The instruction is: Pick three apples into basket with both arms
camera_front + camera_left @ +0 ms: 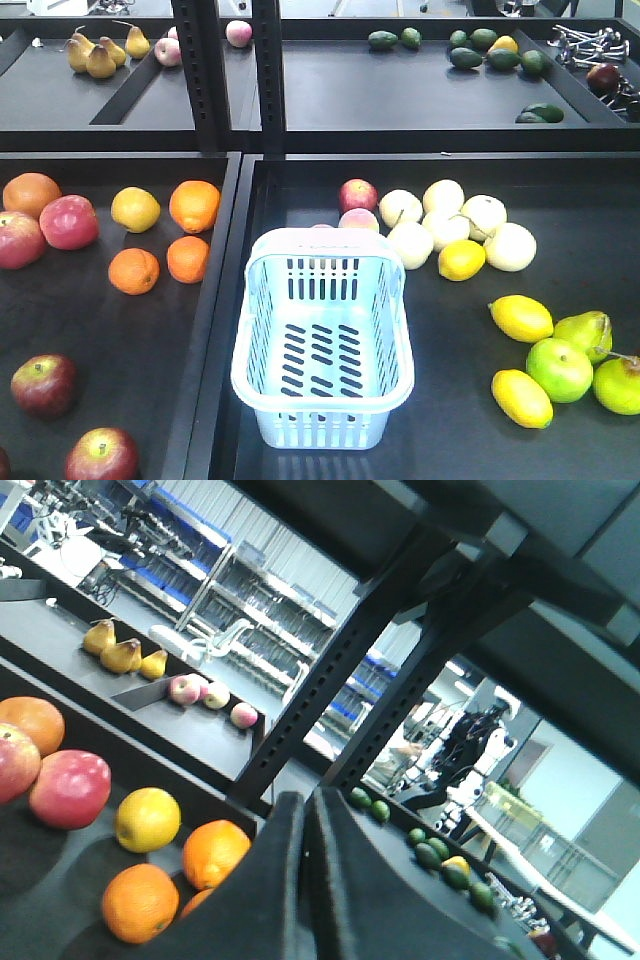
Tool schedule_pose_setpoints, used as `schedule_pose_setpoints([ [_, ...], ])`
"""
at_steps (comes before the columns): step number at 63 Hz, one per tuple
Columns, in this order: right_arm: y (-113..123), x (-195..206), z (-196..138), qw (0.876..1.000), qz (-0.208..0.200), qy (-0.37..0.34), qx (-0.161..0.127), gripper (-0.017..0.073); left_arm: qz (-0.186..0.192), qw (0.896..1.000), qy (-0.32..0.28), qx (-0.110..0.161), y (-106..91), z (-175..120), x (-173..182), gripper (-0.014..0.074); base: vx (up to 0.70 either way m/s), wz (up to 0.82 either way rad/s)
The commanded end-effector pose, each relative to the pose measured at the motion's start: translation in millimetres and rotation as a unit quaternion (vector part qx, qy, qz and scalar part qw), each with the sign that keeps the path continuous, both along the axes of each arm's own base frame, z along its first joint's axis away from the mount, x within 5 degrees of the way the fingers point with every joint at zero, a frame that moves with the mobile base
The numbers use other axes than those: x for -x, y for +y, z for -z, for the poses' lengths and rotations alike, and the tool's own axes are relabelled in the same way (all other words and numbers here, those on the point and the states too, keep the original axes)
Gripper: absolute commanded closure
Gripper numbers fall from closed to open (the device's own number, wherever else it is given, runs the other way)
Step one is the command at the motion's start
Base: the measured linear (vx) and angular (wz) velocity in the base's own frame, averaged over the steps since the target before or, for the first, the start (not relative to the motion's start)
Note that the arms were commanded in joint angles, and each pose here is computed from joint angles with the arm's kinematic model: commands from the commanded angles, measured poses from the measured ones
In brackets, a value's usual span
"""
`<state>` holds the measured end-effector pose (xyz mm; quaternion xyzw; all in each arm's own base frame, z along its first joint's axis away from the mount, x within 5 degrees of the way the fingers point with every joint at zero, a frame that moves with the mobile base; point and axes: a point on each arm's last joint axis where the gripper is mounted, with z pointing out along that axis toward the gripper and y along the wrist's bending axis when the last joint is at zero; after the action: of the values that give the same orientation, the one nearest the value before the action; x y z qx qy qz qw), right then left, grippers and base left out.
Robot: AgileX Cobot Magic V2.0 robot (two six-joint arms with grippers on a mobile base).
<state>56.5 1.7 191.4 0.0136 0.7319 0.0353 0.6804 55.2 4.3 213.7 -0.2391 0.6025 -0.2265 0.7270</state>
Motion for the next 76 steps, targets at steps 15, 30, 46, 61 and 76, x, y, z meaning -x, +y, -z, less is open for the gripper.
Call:
schedule_pose_setpoints([
  [15, 0, 0, -3, 0.999, 0.001, -0.039, 0.009, 0.0564, 0.059, 0.967, -0.131, 0.209, 0.1, -21, 7, 0.0600, 0.00, 0.00],
  [30, 0, 0, -3, 0.999, 0.001, -0.039, 0.009, 0.0564, 0.175, 0.919, -0.279, 0.215, -12.0, -49, 24, 0.0600, 0.00, 0.00],
  [46, 0, 0, -3, 0.999, 0.001, -0.039, 0.009, 0.0564, 0.199, 0.945, -0.253, 0.060, -29.4, -99, 38, 0.0600, 0.00, 0.00],
  [61, 0, 0, -3, 0.999, 0.001, -0.039, 0.009, 0.0564, 0.180, 0.953, -0.225, -0.096, -37.1, -149, 29, 0.0600, 0.00, 0.00],
  [76, 0, 0, -3, 0.999, 0.001, -0.039, 0.009, 0.0564, 0.231, 0.950, -0.132, -0.164, -45.2, -170, -22, 0.0600, 0.00, 0.00],
])
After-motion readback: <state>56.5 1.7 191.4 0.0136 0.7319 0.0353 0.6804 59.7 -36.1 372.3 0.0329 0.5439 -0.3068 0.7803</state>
